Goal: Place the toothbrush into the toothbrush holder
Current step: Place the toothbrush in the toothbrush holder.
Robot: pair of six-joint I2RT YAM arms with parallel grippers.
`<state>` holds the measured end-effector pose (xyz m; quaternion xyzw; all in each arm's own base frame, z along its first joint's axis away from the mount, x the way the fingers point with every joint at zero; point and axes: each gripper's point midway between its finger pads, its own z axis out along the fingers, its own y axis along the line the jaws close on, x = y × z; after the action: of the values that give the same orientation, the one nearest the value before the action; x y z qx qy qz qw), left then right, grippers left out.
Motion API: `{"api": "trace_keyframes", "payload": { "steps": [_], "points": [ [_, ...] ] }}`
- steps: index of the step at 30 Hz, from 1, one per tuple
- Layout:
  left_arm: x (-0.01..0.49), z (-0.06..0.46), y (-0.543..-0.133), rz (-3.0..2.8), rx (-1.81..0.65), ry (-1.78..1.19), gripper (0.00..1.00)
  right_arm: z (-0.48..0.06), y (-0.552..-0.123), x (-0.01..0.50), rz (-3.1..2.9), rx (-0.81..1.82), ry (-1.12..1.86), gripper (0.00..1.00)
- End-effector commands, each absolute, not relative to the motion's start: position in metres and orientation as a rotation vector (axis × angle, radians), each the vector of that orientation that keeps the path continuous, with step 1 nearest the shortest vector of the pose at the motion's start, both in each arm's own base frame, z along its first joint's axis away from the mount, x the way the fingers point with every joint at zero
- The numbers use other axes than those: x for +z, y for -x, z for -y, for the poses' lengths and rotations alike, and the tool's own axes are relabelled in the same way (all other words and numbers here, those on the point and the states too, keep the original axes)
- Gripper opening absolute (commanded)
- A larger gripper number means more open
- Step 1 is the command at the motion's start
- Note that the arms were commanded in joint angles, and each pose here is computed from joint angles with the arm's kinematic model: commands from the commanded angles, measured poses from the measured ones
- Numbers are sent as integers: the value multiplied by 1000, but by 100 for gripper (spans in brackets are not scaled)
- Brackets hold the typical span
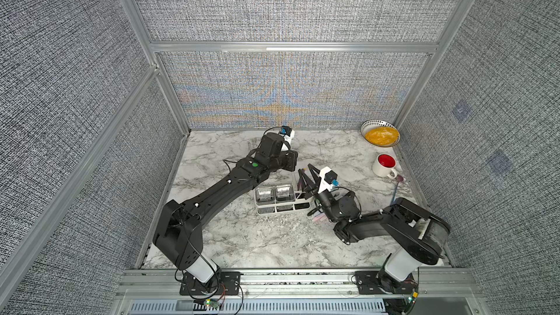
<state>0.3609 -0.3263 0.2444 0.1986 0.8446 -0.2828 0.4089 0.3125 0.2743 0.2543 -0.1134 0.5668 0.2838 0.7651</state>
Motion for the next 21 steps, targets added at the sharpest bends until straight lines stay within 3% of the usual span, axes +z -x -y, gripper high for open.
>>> {"api": "trace_keyframes", "payload": {
  "steps": [1,21],
  "points": [
    [250,322,-357,-2116,-647,-522,0,-252,-295,299,-1052,670,148,47],
    [266,336,-324,-2035,-567,-581,0,-203,-271,293,-1096,559,107,49]
  ]
}}
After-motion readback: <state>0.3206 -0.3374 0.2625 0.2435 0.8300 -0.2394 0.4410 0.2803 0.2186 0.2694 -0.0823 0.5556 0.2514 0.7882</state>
